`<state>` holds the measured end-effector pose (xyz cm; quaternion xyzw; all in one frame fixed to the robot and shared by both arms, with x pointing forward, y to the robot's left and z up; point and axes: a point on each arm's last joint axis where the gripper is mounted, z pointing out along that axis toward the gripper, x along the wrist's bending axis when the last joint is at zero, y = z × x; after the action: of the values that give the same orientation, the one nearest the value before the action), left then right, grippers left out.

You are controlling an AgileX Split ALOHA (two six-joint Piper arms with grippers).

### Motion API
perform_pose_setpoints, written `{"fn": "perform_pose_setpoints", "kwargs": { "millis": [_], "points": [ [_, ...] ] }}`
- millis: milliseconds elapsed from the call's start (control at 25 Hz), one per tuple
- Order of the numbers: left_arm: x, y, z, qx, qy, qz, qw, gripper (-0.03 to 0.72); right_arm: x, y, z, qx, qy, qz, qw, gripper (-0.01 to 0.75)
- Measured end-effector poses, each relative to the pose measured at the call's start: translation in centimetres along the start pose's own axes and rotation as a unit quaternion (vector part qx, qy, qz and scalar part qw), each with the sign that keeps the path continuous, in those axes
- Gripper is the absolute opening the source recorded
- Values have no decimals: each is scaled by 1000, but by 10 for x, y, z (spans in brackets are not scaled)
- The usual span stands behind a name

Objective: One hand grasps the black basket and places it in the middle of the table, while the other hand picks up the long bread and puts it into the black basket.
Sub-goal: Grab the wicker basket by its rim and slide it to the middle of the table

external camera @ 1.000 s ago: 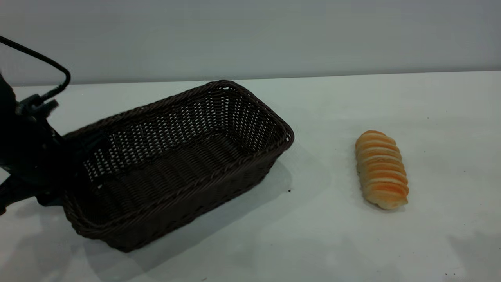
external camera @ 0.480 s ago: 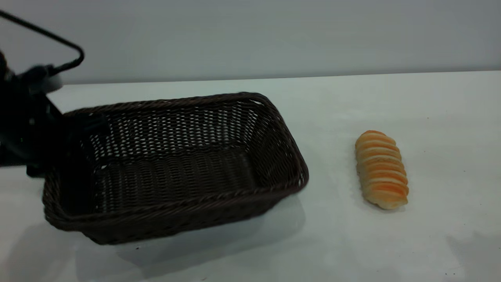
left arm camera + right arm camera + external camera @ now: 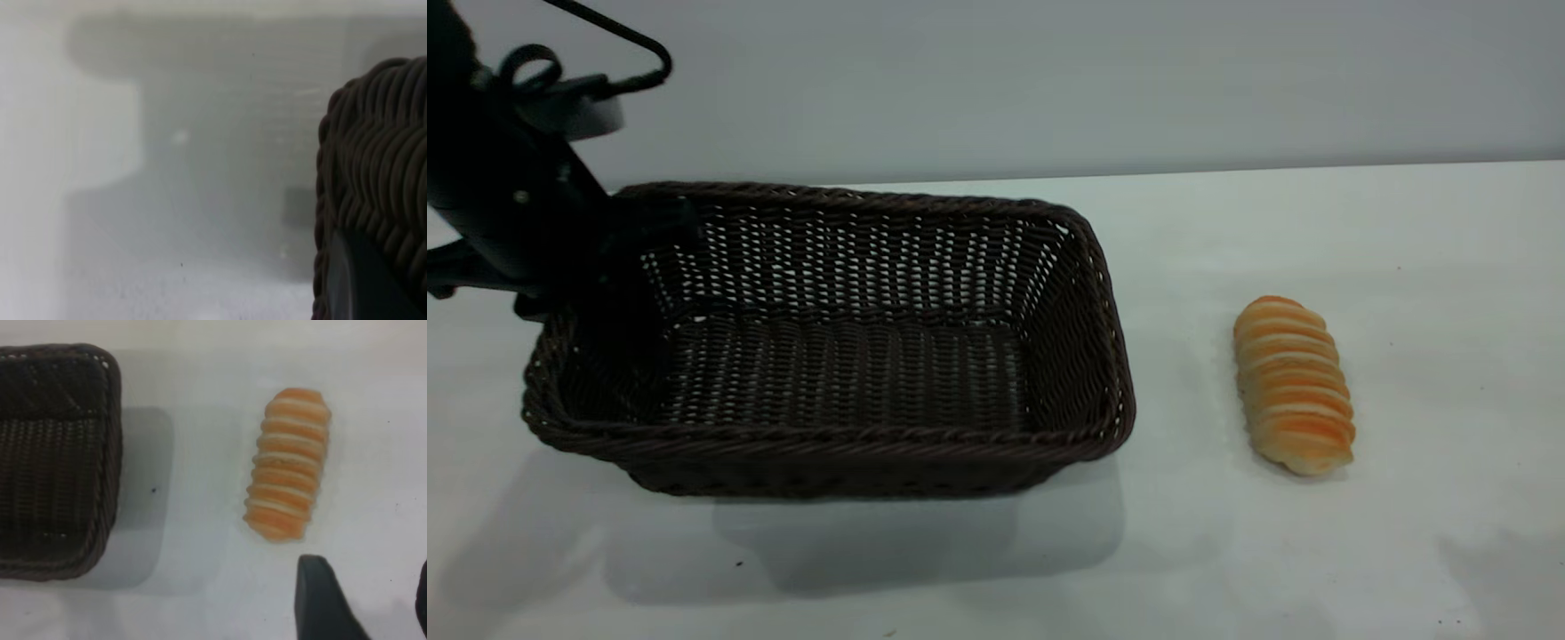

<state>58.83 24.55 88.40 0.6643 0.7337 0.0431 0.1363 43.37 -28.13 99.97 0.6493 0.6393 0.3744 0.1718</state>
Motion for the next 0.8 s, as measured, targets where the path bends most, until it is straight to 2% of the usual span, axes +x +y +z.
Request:
{"fn": "perform_pose_setpoints", "kwargs": {
  "millis": [280, 800],
  "points": [
    [-1, 6, 26, 50, 2, 30, 998, 135, 0, 0, 0, 0, 0, 0, 1000, 330],
    [-8, 2, 50, 48, -2, 56, 997, 136, 0, 0, 0, -2, 2, -5, 1000, 330]
  ]
}}
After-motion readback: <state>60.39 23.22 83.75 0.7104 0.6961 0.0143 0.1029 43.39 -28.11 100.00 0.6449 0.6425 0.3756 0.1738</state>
